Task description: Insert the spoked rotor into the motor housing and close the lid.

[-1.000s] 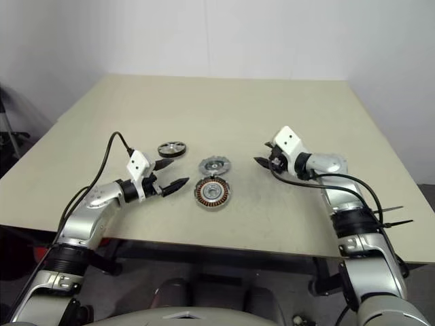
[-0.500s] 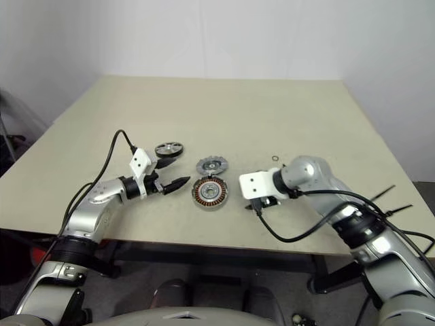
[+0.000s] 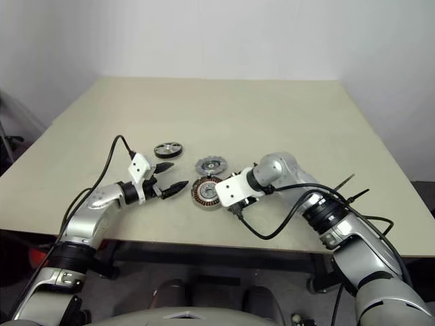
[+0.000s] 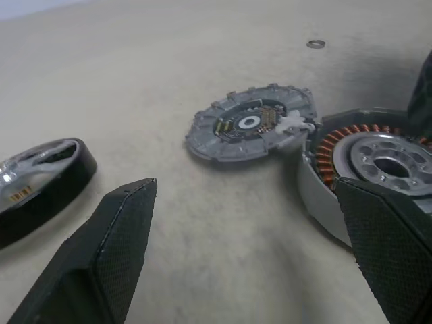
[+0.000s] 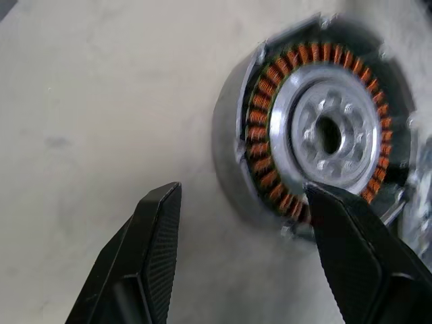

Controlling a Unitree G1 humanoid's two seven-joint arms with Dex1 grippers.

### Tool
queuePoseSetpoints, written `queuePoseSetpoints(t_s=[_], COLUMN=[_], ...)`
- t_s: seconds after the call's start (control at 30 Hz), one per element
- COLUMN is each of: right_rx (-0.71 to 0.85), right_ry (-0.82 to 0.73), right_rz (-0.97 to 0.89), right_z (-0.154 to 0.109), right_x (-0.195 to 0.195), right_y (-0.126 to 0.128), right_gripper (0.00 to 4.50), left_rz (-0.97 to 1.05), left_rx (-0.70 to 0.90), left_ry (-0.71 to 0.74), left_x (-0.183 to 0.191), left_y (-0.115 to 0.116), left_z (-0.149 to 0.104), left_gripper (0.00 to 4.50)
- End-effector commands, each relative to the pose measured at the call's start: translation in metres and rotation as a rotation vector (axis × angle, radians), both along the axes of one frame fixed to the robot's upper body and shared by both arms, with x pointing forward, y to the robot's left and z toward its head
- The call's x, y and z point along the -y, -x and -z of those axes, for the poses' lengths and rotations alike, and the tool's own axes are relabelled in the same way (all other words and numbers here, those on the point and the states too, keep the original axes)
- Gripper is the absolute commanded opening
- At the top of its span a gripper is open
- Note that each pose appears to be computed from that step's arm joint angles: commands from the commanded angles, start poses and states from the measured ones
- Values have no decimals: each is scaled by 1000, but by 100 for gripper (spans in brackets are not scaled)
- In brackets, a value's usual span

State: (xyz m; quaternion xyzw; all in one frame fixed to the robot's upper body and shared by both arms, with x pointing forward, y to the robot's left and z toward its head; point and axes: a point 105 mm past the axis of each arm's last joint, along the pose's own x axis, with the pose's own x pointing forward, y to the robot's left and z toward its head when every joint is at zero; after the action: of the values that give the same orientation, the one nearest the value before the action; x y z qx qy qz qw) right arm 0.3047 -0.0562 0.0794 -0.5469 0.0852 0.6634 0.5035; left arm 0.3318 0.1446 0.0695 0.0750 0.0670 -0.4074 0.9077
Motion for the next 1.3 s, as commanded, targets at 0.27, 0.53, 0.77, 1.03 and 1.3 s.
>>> queuePoseSetpoints(t_s=[0.27,0.53,0.77,1.03,1.3], right_rx=[89,74,42,24,105], right_ry=[-11,54,68,96,99], right_rz=[-128,-95,-101,-114,69], right_z=[-26,-6,3,6,-11], right_x=[-33,-21,-21,-10,22], right_y=[-5,-16,-14,-9,-45], right_gripper=[298,298,298,197,197], left_rz=[7,-19,-26,-42,-27], left_rx=[39,37,30,32,45], left_ry=[-2,0,0,-6,-6], left_x=[7,4,1,-2,4], left_y=[2,6,7,1,0], left_z=[-8,-5,-2,-3,-14], left_gripper=[442,442,442,442,442])
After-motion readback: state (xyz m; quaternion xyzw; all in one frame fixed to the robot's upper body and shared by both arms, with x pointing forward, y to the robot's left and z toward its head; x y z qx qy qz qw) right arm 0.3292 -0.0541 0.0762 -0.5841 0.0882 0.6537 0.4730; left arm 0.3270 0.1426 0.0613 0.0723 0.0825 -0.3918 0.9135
